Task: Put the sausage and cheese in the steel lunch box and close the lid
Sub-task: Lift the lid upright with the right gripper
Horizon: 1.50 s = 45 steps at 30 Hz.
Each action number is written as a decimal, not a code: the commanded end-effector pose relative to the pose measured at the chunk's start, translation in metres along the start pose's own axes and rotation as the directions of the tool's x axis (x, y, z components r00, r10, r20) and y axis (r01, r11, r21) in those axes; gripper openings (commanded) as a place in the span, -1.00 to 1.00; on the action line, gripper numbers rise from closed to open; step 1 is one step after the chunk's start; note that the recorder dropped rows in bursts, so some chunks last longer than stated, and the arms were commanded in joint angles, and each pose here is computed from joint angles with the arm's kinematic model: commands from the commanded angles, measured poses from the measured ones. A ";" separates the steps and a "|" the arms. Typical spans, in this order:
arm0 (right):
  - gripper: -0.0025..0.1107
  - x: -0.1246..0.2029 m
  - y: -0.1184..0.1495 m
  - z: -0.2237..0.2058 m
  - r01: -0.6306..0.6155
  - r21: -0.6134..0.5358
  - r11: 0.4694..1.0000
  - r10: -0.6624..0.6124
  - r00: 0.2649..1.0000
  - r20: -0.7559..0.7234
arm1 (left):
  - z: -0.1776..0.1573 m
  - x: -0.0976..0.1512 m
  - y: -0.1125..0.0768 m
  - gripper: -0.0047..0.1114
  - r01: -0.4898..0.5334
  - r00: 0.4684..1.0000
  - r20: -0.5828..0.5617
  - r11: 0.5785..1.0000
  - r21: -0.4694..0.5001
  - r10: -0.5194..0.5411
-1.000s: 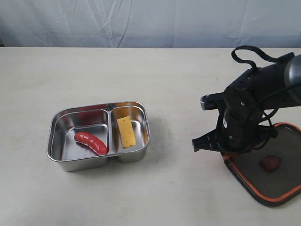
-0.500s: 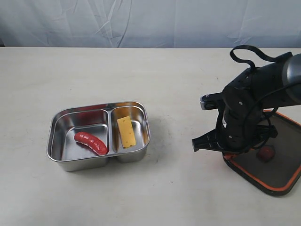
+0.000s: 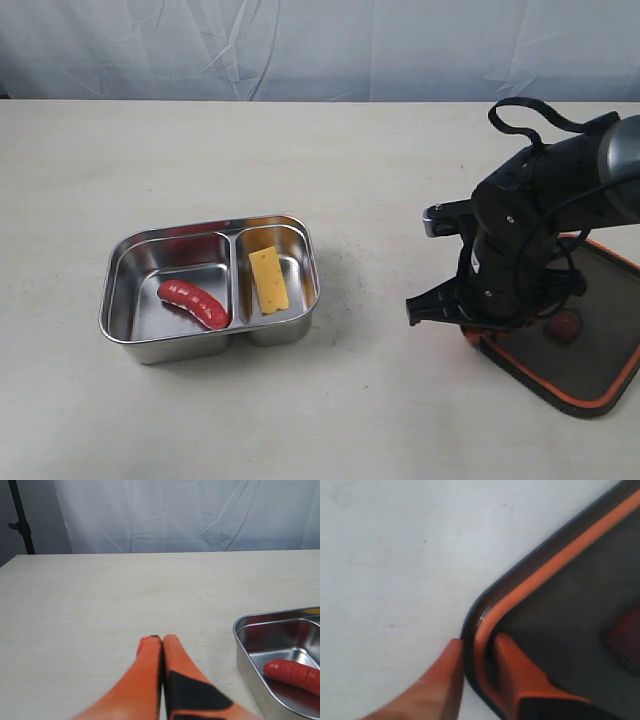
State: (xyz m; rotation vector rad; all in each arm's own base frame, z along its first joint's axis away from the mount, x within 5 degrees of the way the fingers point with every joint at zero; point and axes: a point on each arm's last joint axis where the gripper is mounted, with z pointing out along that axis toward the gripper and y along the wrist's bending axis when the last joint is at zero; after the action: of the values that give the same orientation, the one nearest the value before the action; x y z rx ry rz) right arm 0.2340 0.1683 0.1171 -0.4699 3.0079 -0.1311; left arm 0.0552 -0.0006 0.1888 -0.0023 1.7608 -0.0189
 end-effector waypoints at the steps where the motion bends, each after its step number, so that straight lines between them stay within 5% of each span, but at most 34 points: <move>1: 0.04 0.005 0.002 0.011 -0.027 -0.015 1.000 0.026 0.999 -0.047 | 0.000 -0.001 0.000 -0.92 0.002 1.000 0.016 1.000 0.001 -0.002; 5: -0.08 0.005 0.002 0.013 -0.028 -0.015 0.999 0.027 0.998 -0.052 | 0.000 -0.001 0.000 -0.92 0.002 1.000 0.016 1.000 0.001 -0.002; 10: -0.96 0.004 0.002 0.014 -0.024 -0.014 1.000 0.023 0.999 -0.049 | 0.000 -0.001 0.000 -0.92 0.002 1.000 0.016 1.000 0.001 -0.002; 17: -0.96 0.006 0.000 -0.009 0.001 -0.028 1.000 -0.002 1.000 -0.015 | 0.000 -0.001 0.000 -0.92 0.002 1.000 0.016 1.000 0.001 -0.002; 27: -0.96 0.024 -0.010 -0.112 0.037 -0.134 0.990 0.004 0.956 0.295 | 0.000 -0.001 0.000 -0.92 0.002 1.000 0.016 1.000 0.001 -0.002; 45: -0.96 0.076 -0.030 -0.187 0.142 -0.267 0.953 -0.008 0.895 0.447 | 0.000 -0.001 0.000 -0.92 0.002 1.000 0.016 1.000 0.001 -0.002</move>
State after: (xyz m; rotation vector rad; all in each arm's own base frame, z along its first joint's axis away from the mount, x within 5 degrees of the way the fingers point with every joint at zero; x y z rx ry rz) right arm 0.1607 0.1312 0.2899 -0.5078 2.5968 0.3068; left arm 0.0552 -0.0006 0.1888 -0.0023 1.7608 -0.0189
